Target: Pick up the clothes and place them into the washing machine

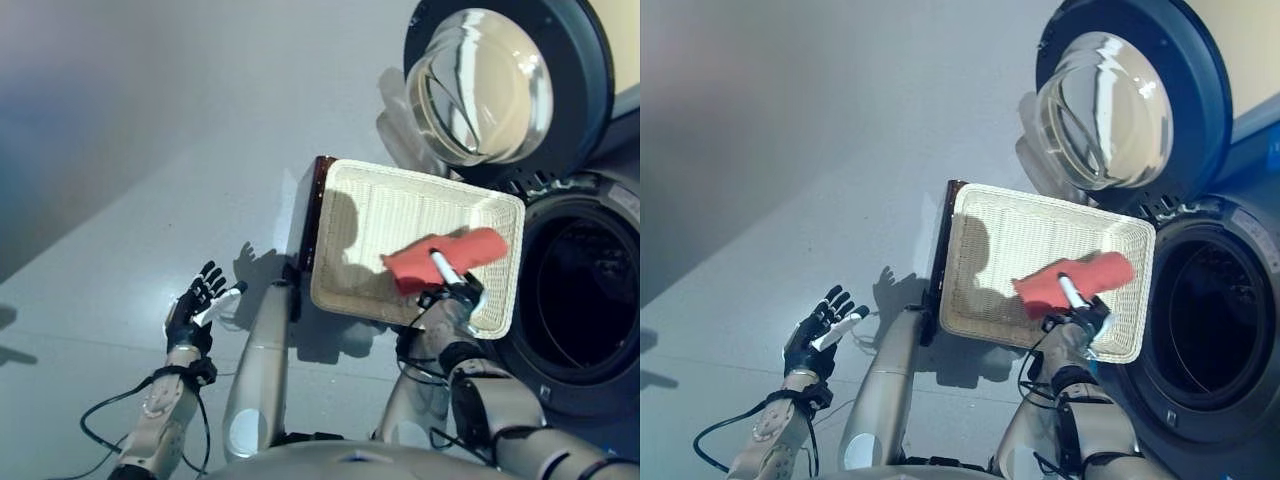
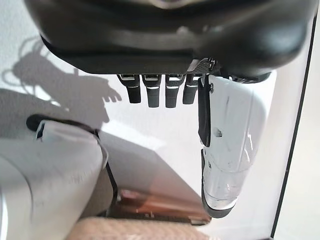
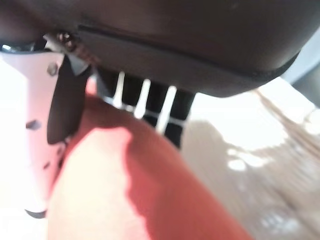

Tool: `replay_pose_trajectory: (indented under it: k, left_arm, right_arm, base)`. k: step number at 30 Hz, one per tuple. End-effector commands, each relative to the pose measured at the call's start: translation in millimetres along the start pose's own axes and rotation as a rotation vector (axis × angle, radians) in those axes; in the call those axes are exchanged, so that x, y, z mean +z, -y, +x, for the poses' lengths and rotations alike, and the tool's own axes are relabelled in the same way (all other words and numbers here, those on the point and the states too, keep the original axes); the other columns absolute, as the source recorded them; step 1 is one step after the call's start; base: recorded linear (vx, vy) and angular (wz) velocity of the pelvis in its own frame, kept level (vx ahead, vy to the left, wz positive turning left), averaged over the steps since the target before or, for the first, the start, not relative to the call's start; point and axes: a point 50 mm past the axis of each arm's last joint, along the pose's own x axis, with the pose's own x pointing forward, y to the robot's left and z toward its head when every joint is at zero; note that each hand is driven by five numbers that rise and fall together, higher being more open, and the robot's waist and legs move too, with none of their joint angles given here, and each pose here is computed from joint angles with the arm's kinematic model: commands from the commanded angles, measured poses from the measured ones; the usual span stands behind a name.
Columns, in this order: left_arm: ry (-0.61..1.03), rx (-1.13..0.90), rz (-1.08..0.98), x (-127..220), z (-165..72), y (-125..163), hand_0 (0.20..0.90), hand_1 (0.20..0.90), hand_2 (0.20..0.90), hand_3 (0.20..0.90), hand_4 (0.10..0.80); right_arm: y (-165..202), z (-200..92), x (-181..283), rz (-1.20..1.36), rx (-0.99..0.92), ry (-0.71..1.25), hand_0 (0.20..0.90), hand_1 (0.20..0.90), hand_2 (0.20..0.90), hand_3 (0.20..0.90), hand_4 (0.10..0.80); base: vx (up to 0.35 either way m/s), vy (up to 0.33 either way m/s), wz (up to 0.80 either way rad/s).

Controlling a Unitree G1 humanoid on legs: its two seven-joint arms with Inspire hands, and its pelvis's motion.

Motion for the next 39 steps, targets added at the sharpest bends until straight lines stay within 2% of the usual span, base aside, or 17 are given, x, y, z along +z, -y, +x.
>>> replay_pose_trajectory:
  k: [1, 7, 15, 20, 29, 34, 39]
  left_arm:
    - [0.079, 0.03, -0.017, 12, -7, -15, 0.9, 0.9, 0.9, 0.9, 0.8]
    - [0.051, 0.012, -0.047, 6, -9, -13, 0.9, 0.9, 0.9, 0.9, 0.8]
    - [0.022, -0.021, -0.064, 0, -11, -9, 0.9, 0.9, 0.9, 0.9, 0.8]
    - [-0.009, -0.036, -0.058, -5, -13, -7, 0.9, 0.9, 0.9, 0.9, 0.8]
    - [-0.009, -0.044, -0.089, -5, -18, -5, 0.9, 0.9, 0.9, 0.9, 0.8]
    - [-0.026, -0.061, -0.097, -8, -18, -1, 0.9, 0.9, 0.9, 0.9, 0.8]
    - [-0.005, -0.056, -0.12, -4, -17, 0, 0.9, 0.9, 0.9, 0.9, 0.8]
  right_arm:
    - [18, 15, 47, 0.191, -0.037, 0.157, 0.2, 0.2, 0.2, 0.2, 0.3]
    - [34, 22, 73, 0.47, -0.094, 0.213, 0.2, 0.2, 0.2, 0.2, 0.3]
    - [43, 27, 116, 0.693, -0.148, 0.301, 0.2, 0.2, 0.2, 0.2, 0.3]
    - [57, 31, 141, 0.877, -0.268, 0.32, 0.2, 0.2, 0.2, 0.2, 0.3]
    - [76, 27, 210, 1.019, -0.34, 0.427, 0.2, 0.2, 0.2, 0.2, 0.3]
    - [91, 24, 222, 1.13, -0.39, 0.464, 0.2, 0.2, 0.2, 0.2, 0.3]
    - [90, 21, 228, 1.151, -0.397, 0.473, 0.2, 0.2, 0.2, 0.2, 0.3]
  base:
    - [-0.007, -0.019, -0.13]
    - [-0.012, -0.017, -0.14]
    - [-0.006, -0.011, -0.08]
    - [0.011, -0.002, -0.03]
    - [0.003, 0.01, -0.04]
    - [0.018, 0.0, -0.1]
    - [0.004, 0.011, -0.04]
